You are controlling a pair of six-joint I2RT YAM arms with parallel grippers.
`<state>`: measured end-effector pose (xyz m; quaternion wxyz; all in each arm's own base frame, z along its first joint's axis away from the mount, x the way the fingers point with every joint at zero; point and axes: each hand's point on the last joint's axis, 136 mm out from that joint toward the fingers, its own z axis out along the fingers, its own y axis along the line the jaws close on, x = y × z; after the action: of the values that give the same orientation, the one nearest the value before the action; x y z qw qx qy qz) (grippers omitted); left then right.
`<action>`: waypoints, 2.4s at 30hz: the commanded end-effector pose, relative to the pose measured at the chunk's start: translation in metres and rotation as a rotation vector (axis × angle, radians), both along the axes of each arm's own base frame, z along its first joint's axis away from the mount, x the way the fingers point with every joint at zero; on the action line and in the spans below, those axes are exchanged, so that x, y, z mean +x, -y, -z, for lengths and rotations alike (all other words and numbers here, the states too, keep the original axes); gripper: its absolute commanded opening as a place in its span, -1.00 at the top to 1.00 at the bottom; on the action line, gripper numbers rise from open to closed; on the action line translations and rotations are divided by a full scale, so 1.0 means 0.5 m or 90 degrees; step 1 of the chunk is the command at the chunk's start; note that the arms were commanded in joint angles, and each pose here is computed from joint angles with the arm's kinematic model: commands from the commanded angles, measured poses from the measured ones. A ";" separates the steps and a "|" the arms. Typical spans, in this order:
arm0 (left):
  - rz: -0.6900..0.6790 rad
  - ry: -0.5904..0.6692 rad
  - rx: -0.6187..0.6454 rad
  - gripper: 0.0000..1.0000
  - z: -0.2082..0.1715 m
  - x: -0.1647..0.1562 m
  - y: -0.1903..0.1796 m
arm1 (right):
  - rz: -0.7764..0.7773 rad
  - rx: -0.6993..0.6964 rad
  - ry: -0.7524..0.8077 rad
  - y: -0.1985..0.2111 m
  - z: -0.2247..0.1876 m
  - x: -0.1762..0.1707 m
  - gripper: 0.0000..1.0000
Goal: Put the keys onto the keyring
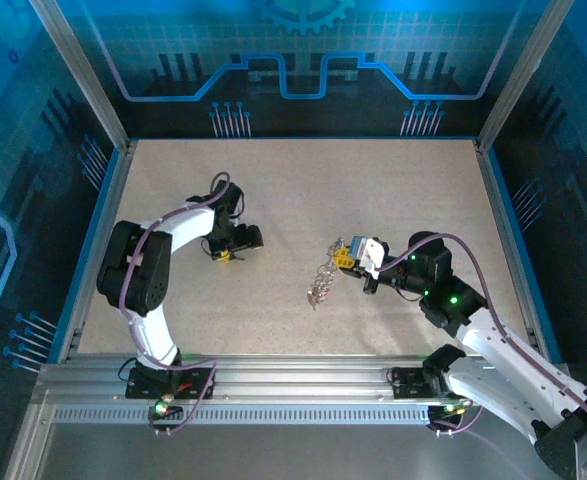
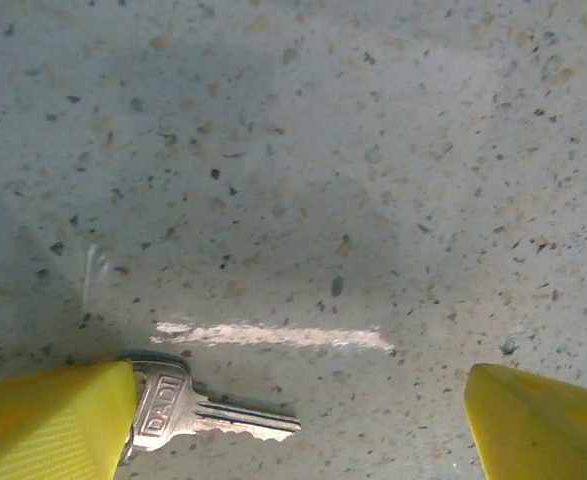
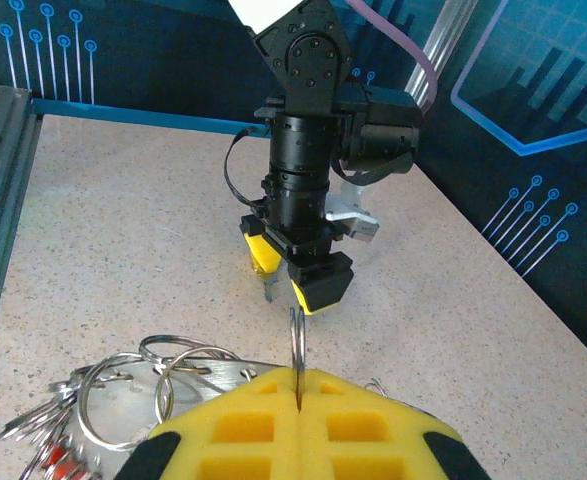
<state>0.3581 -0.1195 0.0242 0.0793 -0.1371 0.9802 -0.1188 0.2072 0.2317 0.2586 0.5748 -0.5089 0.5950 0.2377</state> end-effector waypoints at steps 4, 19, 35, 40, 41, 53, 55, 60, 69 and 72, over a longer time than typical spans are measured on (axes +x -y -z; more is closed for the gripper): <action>-0.015 -0.055 -0.064 -0.74 0.021 -0.057 0.070 | 0.004 0.026 0.036 0.003 -0.043 0.005 1.00; 0.014 -0.108 -0.258 -0.73 -0.047 -0.132 0.350 | 0.003 0.010 0.041 0.010 -0.035 -0.004 1.00; 0.373 0.633 -0.329 -0.65 -0.561 -0.097 0.263 | -0.041 0.086 0.021 -0.015 -0.054 -0.013 1.00; 0.658 0.819 -0.360 -0.53 -0.611 -0.244 0.278 | -0.099 0.128 -0.004 -0.036 -0.074 -0.028 1.00; 0.689 0.811 -0.375 -0.52 -0.611 -0.262 0.281 | -0.106 0.139 -0.001 -0.039 -0.083 -0.029 1.00; 0.845 0.812 -0.420 -0.02 -0.613 -0.341 0.290 | -0.180 0.190 -0.018 -0.069 -0.114 -0.041 1.00; 0.866 0.806 -0.416 0.04 -0.608 -0.349 0.295 | -0.187 0.188 -0.019 -0.074 -0.115 -0.043 1.00; 0.885 0.803 -0.405 0.09 -0.601 -0.354 0.311 | -0.199 0.183 -0.017 -0.089 -0.115 -0.048 1.00; 0.887 0.781 -0.405 0.29 -0.577 -0.343 0.320 | -0.220 0.191 -0.002 -0.113 -0.126 -0.050 1.00; 0.877 0.783 -0.395 0.29 -0.575 -0.333 0.321 | -0.230 0.187 0.000 -0.122 -0.127 -0.053 1.00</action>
<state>0.1906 -0.2781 0.3061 0.4433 0.5302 0.5673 -0.4478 0.1869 0.2868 0.2859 0.5539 -0.5067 0.5083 0.4220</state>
